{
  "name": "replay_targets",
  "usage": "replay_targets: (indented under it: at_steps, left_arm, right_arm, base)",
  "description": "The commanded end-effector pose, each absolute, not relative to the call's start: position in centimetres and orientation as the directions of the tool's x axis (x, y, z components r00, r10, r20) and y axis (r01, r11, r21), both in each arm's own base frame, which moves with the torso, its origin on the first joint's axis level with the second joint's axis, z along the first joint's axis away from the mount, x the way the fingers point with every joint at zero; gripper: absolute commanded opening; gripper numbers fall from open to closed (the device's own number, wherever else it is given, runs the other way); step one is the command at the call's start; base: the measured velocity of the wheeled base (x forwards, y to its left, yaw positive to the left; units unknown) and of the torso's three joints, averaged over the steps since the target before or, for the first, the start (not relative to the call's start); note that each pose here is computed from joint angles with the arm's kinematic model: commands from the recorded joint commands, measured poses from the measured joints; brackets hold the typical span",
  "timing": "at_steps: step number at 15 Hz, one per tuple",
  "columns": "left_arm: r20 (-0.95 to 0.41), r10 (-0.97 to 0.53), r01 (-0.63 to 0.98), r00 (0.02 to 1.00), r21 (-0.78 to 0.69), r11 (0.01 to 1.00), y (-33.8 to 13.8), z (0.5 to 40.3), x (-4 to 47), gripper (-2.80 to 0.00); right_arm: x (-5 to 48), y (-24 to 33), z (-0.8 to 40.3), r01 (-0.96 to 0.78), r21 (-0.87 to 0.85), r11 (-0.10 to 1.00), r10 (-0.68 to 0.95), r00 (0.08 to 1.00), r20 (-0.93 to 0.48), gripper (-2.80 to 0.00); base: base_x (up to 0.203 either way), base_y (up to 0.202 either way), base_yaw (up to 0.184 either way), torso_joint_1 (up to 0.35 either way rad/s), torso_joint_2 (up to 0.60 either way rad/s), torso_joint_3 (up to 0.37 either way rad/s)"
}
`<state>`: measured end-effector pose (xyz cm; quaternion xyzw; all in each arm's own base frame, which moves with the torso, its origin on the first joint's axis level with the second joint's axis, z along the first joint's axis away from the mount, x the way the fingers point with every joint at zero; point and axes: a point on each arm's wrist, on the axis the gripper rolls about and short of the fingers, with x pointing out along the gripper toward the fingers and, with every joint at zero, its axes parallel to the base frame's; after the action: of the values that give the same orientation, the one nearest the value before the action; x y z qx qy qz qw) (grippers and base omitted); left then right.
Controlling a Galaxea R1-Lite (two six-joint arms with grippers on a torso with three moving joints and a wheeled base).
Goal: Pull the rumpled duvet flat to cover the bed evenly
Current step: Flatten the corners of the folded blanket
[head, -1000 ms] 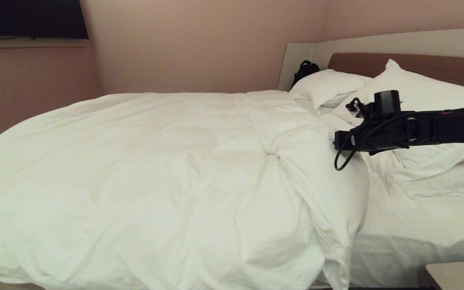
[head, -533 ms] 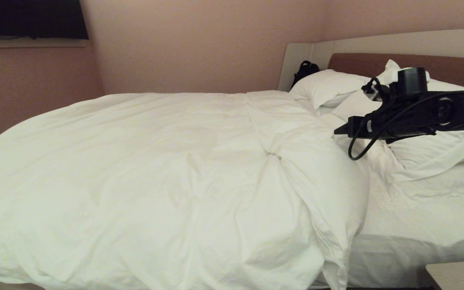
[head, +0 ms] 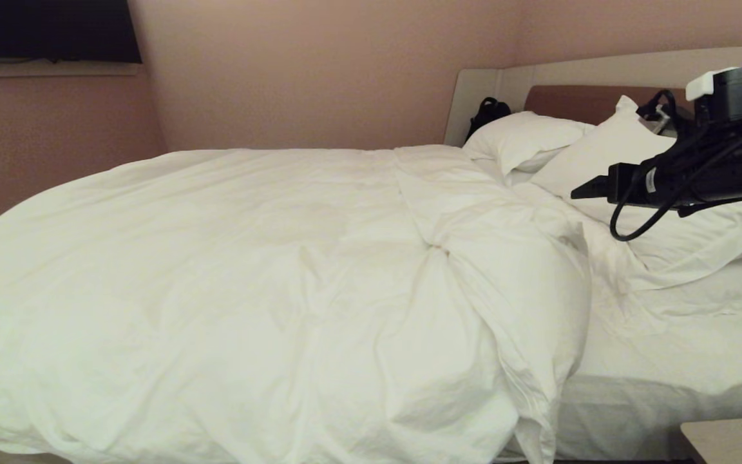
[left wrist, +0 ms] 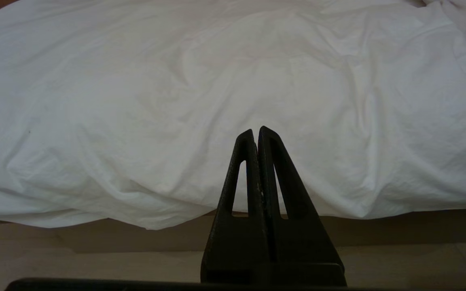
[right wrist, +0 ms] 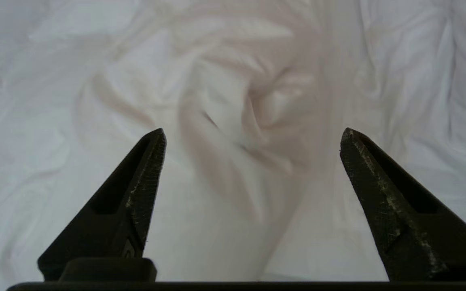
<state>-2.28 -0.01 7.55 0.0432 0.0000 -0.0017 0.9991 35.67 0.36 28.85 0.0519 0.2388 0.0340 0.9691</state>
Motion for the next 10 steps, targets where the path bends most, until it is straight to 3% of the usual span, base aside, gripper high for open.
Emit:
replay_targets:
  at_steps: [1,10]
  left_arm:
    - [0.0,-0.003,0.003,1.0,0.087,0.996,0.0,7.5,-2.3,-2.8]
    - [-0.001,-0.003,0.003,1.0,0.087,0.996,0.0,7.5,-2.3,-2.8]
  right_arm:
    - [34.3,0.4,29.2,-0.042,0.118,0.992,0.093,0.883,-0.46,-2.8]
    - [31.5,-4.6,23.9,-0.253,0.383,0.888,0.435,0.731,-0.525,-2.8]
  base:
    - [0.0,0.0,0.0,0.0,0.0,0.0]
    - [0.0,0.0,0.0,0.0,0.0,0.0]
